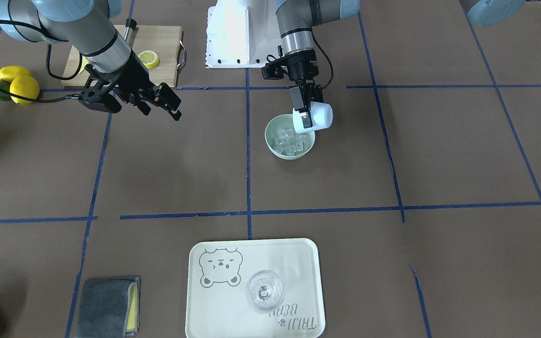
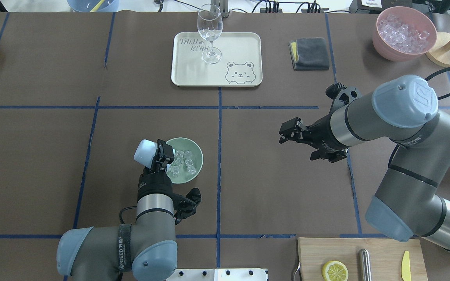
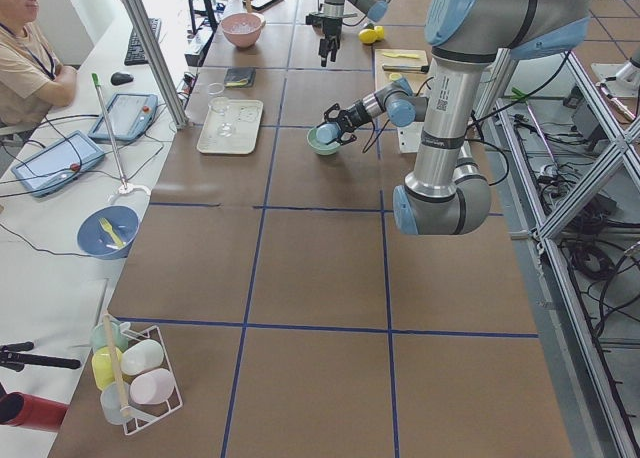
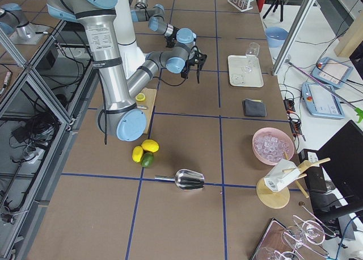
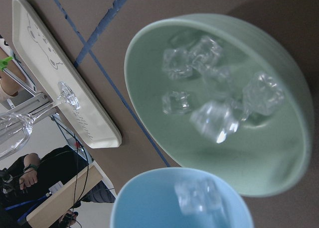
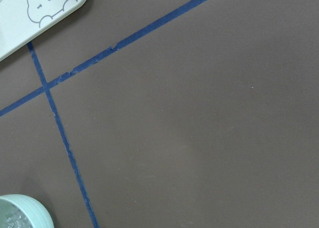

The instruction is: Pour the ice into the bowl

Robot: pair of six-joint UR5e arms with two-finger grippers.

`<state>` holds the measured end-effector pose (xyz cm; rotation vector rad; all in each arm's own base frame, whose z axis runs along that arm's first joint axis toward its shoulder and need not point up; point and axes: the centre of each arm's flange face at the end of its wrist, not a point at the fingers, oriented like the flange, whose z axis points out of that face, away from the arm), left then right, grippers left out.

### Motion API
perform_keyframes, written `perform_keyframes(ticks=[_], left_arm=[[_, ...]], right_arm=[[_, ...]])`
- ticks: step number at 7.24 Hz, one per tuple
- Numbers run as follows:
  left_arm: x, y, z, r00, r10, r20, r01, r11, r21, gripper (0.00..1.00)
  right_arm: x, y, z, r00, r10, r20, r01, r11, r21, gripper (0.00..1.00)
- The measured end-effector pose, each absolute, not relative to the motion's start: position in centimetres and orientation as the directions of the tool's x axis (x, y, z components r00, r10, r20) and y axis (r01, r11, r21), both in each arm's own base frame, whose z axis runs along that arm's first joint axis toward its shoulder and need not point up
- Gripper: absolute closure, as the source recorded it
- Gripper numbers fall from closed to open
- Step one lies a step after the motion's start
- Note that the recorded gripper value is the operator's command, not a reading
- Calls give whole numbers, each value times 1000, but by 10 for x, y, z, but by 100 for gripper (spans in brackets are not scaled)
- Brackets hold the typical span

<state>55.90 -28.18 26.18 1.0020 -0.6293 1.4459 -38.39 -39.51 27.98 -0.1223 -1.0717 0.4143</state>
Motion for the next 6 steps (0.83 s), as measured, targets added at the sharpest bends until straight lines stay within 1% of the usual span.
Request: perform_keyframes(ticks=[2, 3, 4, 5, 6], left_arm=[[558, -282, 260, 128, 510, 850, -969, -117, 216, 100], [558, -282, 261, 205, 524, 826, -955, -77, 286, 100], [555, -282, 260, 311, 552, 774, -923, -20, 385, 100], [551, -282, 259, 434, 581, 689, -865, 56, 498, 100], [547, -285, 262, 579, 599, 553, -768, 173, 616, 100]], right_arm=[[-384, -395, 280, 411, 387, 825, -270, 916, -296, 0], [-385, -395, 280, 411, 387, 825, -269, 916, -296, 0], [-386, -395, 280, 412, 387, 825, -268, 917, -296, 0], [-386, -395, 280, 411, 386, 826, -268, 917, -295, 0], [-386, -395, 278, 410, 385, 827, -267, 918, -295, 0]])
